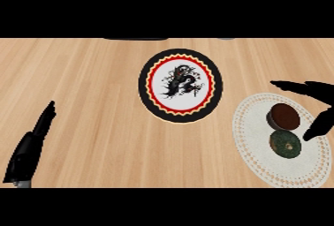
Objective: Pick the cupcake from the placemat and place it in the plate
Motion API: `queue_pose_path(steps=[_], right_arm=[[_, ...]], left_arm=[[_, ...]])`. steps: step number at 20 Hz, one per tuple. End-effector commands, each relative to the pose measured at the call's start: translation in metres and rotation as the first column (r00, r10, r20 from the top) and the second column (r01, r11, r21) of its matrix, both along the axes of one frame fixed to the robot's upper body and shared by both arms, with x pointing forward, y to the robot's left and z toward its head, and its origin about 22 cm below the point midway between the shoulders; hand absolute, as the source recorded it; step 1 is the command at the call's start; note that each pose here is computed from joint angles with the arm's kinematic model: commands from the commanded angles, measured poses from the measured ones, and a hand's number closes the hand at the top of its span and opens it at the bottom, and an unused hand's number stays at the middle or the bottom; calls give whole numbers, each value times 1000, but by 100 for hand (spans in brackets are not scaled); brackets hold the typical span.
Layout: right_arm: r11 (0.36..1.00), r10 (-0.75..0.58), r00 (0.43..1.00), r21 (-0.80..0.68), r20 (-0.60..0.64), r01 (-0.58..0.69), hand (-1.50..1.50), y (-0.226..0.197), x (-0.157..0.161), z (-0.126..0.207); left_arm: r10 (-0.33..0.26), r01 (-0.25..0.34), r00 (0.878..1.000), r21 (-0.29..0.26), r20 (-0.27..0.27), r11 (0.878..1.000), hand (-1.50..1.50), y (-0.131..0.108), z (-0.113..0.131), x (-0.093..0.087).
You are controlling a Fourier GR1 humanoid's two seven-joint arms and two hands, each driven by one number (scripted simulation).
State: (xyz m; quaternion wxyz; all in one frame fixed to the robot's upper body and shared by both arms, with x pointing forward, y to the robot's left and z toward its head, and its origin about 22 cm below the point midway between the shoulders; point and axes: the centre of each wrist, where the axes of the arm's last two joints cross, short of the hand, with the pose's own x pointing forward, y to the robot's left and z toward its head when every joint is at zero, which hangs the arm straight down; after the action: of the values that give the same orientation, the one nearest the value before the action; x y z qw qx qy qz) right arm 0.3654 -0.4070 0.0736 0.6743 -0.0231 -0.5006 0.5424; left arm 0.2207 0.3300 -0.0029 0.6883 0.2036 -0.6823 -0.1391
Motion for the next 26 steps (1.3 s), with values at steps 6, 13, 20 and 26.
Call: queue_pose_path(steps=[6, 13, 20, 26], right_arm=[[995, 85, 993, 63, -77, -81, -150, -2, -4, -32], [994, 99, 992, 52, -82, -95, -150, 1, -5, -48], [983, 118, 992, 149, -38, -111, 150, 22, 3, -54], [991, 99, 979, -106, 180, -80, 150, 34, 39, -10]], left_arm=[[14, -14, 1000, -1, -6, 1000, 0, 3, -5, 7], [4, -4, 1000, -3, 6, 1000, 0, 6, -4, -8], [8, -8, 1000, 2, -3, 1000, 0, -5, 8, -6], [-55, 55, 998, 6, 27, 998, 0, -1, 4, 4]])
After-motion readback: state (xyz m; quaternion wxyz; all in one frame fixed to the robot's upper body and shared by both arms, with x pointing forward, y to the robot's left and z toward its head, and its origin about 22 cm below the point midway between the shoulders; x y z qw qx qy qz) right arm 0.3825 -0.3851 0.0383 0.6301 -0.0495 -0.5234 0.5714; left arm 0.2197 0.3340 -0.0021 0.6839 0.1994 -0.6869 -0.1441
